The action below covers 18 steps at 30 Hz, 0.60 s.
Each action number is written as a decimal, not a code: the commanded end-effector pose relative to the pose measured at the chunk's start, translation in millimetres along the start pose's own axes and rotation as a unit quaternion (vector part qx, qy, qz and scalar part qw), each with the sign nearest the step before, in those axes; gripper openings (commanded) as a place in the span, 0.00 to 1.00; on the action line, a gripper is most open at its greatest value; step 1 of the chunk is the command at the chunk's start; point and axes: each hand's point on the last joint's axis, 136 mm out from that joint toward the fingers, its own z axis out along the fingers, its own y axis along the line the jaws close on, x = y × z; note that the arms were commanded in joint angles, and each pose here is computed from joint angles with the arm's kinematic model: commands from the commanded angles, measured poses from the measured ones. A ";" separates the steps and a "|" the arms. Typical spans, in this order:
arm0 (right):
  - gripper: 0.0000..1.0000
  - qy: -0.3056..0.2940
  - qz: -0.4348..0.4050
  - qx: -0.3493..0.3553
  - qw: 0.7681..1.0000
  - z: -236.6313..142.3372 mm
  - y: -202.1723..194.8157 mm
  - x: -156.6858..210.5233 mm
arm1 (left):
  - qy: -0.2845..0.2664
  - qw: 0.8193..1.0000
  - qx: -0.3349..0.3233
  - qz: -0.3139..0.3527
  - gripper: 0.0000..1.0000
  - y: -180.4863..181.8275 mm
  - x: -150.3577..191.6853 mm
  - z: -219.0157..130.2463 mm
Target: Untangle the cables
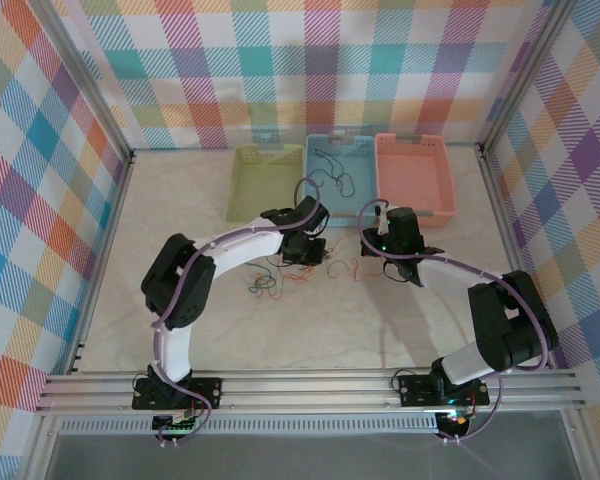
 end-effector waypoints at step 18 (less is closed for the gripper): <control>0.00 -0.039 0.032 0.100 0.994 -14.3 -36.4 -12.9 | -0.121 0.984 -0.102 -0.086 0.00 121.3 52.9 -115.1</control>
